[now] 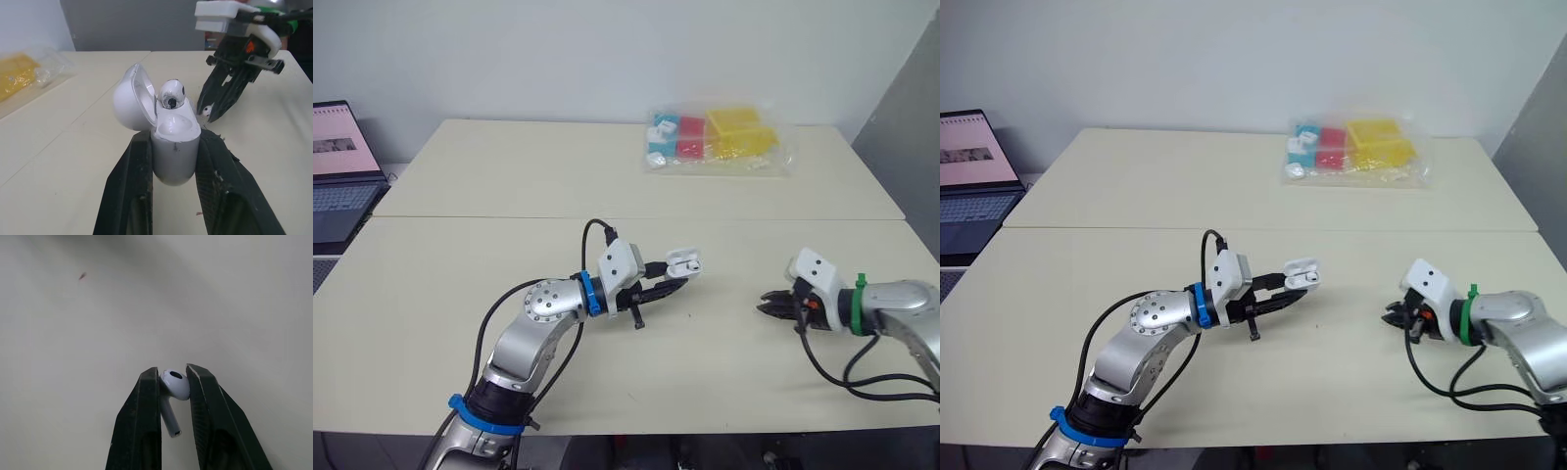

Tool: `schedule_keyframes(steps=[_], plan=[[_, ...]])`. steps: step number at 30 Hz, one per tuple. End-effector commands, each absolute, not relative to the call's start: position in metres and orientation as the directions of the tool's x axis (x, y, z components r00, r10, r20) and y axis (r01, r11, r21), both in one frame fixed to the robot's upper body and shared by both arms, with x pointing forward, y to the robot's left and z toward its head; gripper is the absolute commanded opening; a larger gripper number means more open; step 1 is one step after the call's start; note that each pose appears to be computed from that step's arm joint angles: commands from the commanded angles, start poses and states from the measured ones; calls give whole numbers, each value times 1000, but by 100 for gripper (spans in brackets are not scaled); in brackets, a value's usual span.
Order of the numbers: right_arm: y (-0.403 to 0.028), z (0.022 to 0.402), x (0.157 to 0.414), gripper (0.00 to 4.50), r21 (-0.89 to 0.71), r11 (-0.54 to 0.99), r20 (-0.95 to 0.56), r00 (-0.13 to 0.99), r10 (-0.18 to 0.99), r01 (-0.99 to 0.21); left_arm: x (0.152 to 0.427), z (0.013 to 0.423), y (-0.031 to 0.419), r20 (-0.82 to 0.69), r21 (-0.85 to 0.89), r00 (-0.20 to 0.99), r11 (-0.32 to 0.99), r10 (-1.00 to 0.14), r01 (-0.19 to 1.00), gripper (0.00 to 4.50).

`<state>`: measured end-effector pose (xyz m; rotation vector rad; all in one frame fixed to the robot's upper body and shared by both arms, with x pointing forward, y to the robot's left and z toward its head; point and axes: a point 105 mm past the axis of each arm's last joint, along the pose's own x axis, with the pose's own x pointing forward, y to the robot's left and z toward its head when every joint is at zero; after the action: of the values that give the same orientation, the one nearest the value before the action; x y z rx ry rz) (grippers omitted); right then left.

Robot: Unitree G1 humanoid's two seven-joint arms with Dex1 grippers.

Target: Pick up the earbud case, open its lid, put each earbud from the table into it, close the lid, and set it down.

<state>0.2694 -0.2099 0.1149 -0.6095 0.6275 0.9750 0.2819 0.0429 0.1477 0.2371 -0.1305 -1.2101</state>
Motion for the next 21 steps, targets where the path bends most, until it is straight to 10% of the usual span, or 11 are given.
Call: schedule_keyframes(steps=[1, 21], plan=[[-235, 115, 252, 42, -181, 169, -861, 240, 449, -969, 273, 157, 42, -2, 285, 339, 324, -941, 902, 79], [-253, 101, 273, 42, -141, -36, -936, 122, 331, -989, 262, 153, 43, -23, 260, 358, 340, -933, 903, 79]])
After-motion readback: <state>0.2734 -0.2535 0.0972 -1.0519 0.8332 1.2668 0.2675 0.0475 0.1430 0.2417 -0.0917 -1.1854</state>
